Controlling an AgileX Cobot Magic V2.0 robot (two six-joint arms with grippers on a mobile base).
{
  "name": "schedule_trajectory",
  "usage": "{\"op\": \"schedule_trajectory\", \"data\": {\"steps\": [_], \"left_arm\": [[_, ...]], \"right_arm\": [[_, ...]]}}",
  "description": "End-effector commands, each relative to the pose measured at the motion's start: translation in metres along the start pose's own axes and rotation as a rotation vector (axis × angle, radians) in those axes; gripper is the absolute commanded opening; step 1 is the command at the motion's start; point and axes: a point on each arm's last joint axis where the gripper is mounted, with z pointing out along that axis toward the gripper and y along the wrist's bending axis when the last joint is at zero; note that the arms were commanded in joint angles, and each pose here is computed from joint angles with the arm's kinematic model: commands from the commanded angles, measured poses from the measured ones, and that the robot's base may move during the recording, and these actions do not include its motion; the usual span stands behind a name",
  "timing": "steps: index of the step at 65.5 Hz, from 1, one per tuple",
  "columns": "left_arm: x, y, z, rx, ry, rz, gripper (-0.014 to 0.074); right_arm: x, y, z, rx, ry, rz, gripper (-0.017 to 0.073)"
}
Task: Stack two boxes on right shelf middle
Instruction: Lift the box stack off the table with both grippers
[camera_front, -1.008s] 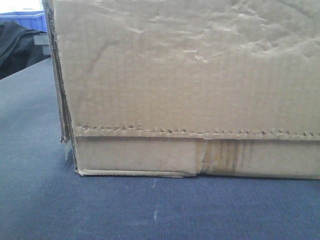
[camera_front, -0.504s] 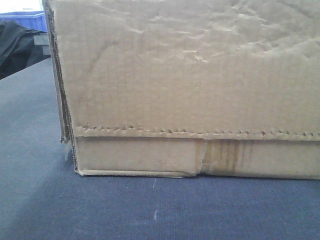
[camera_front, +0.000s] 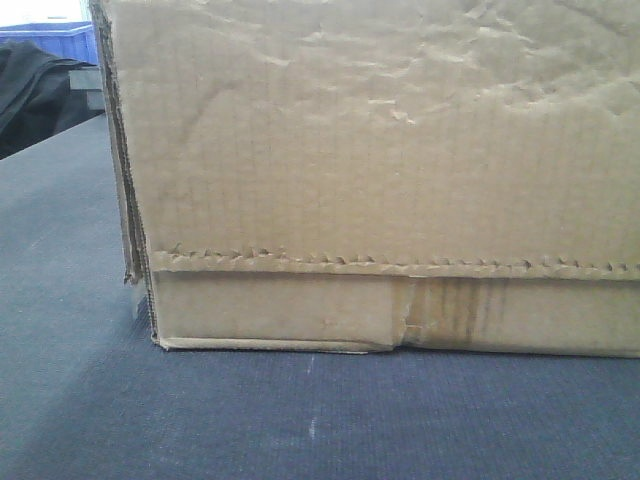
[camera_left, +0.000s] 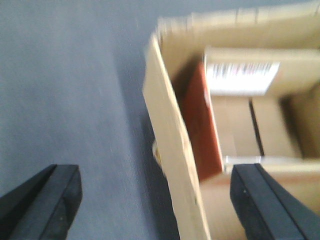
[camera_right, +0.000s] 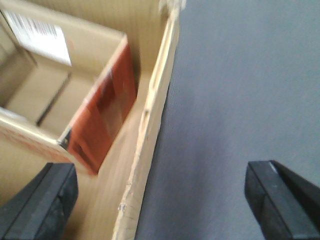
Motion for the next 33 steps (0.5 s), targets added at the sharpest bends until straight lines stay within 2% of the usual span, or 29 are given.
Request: {"op": "schedule_trajectory", "data": {"steps": [1,17,33], "left_arm": [[0.009,0.0,0.01,0.015,0.045,-0.003,0.0498],[0.038,-0.007,0.045,0.055,0.209,-0.013,0.0498],[0.046,-0.017,0.059,0.077,0.203,0.006,0.0498]], "right_arm": [[-0.005,0.001,0.013,-0.033,0.044,0.02,0.057],[-0.004,-0.005,0.056,-0.054,0.189,0.049,0.057],[-0.002,-0.01,0.097,-0.063,0.297,0.07,0.057]]}}
